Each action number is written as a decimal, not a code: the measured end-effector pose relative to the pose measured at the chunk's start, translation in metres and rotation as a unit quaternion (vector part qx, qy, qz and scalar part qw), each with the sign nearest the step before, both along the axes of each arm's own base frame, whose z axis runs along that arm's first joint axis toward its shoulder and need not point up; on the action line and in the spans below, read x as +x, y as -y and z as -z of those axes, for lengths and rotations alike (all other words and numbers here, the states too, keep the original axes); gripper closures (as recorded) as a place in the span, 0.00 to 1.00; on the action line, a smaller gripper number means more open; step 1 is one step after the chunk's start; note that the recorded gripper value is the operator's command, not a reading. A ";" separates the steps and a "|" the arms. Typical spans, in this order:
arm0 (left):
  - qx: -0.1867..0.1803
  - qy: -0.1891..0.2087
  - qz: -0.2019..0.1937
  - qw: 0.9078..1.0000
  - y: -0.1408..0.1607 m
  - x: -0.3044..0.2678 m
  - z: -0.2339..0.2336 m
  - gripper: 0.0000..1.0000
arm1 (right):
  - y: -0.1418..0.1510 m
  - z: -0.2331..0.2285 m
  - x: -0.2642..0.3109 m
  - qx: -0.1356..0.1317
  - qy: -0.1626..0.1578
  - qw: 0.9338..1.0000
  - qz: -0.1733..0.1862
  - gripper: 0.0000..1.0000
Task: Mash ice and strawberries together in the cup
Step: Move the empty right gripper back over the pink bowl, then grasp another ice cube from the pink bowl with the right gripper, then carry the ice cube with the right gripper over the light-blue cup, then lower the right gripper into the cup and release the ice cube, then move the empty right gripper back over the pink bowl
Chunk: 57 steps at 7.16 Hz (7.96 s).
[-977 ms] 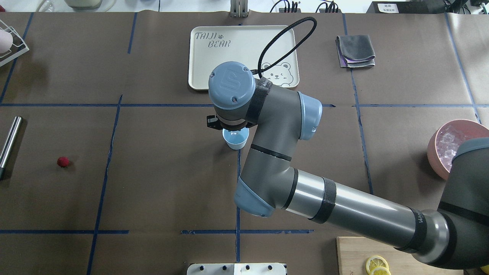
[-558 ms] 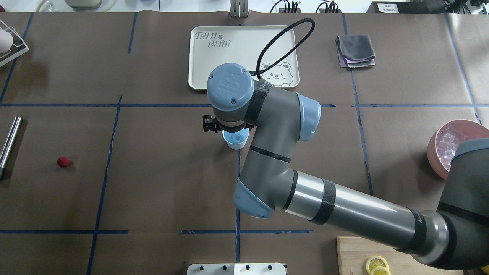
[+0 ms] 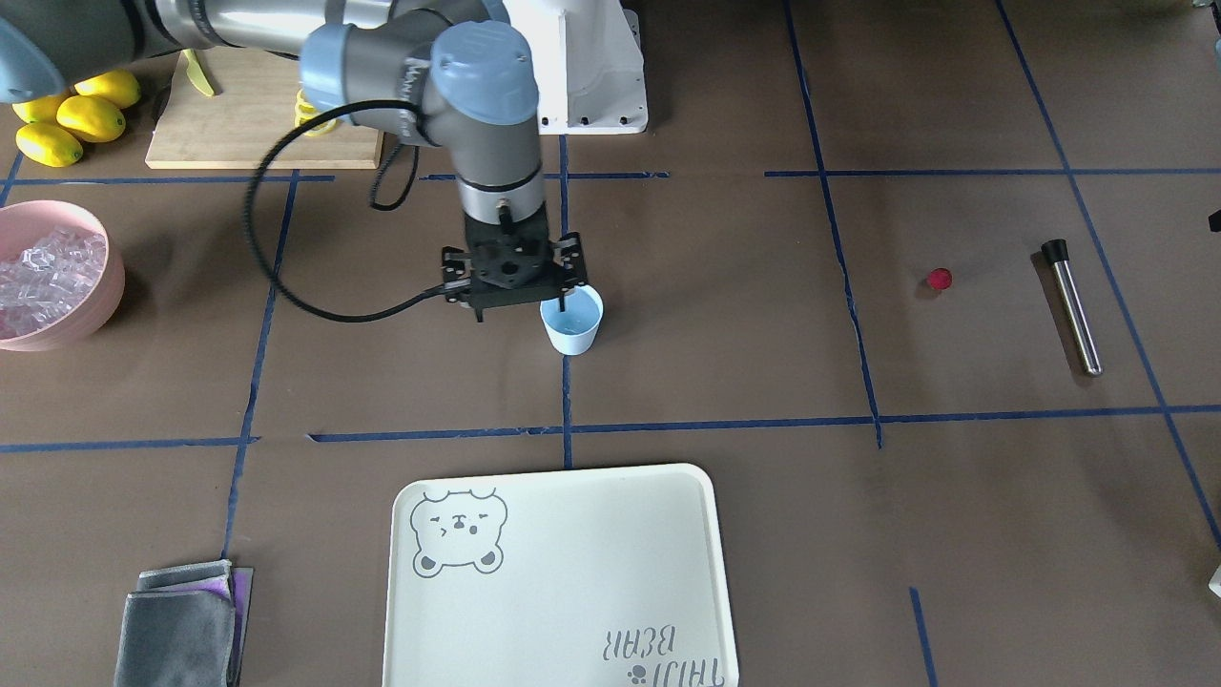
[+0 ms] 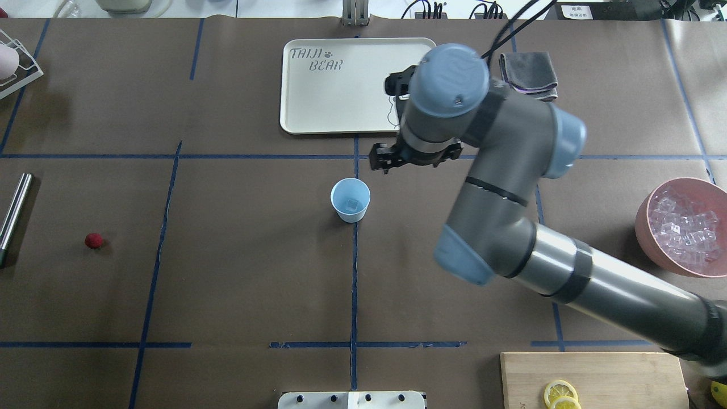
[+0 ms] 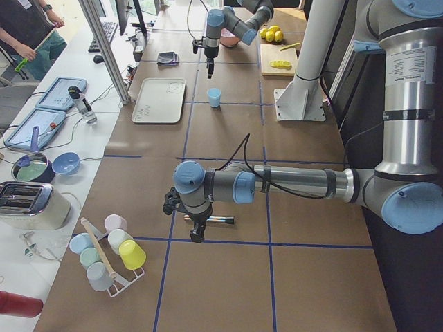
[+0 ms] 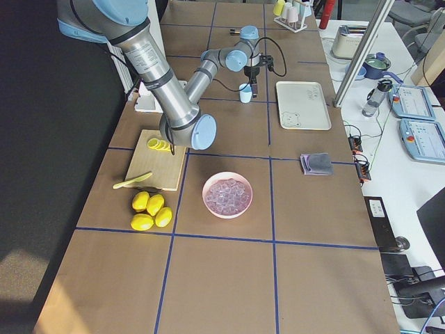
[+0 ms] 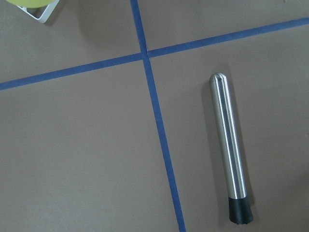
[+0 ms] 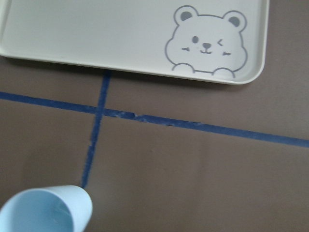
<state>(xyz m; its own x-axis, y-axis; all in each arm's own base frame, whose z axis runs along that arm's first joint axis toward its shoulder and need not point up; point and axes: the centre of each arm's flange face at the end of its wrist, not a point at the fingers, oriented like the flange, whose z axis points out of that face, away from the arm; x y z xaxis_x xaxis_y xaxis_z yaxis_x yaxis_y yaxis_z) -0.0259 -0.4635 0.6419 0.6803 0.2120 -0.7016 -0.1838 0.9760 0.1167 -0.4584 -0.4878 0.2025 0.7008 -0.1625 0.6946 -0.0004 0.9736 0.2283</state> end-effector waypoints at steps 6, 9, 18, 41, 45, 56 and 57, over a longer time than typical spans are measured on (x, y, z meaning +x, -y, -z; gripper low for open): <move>0.000 0.000 0.000 1.000 0.000 0.000 0.000 0.00 | -0.053 -0.233 0.284 0.074 -0.028 0.991 0.104 0.05; 0.000 0.000 0.000 1.000 0.000 0.000 0.001 0.00 | -0.090 -0.326 0.317 0.078 -0.023 0.991 0.108 0.08; 0.001 0.000 0.000 1.000 -0.001 0.000 0.001 0.00 | -0.107 -0.390 0.326 0.041 -0.043 0.992 0.111 0.52; 0.021 -0.002 0.000 1.000 0.003 0.000 0.011 0.00 | -0.001 0.089 -0.041 -0.051 0.010 0.999 -0.010 1.00; 0.020 -0.002 0.000 1.000 0.003 0.000 0.010 0.00 | -0.028 0.115 -0.111 -0.061 -0.010 0.998 -0.029 1.00; 0.018 -0.002 0.000 1.000 0.002 0.000 0.008 0.00 | -0.017 0.083 -0.106 -0.058 -0.022 0.998 -0.017 0.01; 0.017 -0.002 0.000 1.000 0.002 0.000 0.008 0.00 | 0.003 0.072 -0.081 -0.057 -0.019 0.998 -0.011 0.01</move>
<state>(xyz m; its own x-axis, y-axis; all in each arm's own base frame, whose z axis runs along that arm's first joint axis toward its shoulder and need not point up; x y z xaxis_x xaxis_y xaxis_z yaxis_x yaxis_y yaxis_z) -0.0257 -0.4650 0.6341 0.6774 0.2362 -0.6967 -0.1833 0.9714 0.1512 -0.5398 -0.4904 0.1304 0.7299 -0.0681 0.6802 -0.0154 0.9931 0.1160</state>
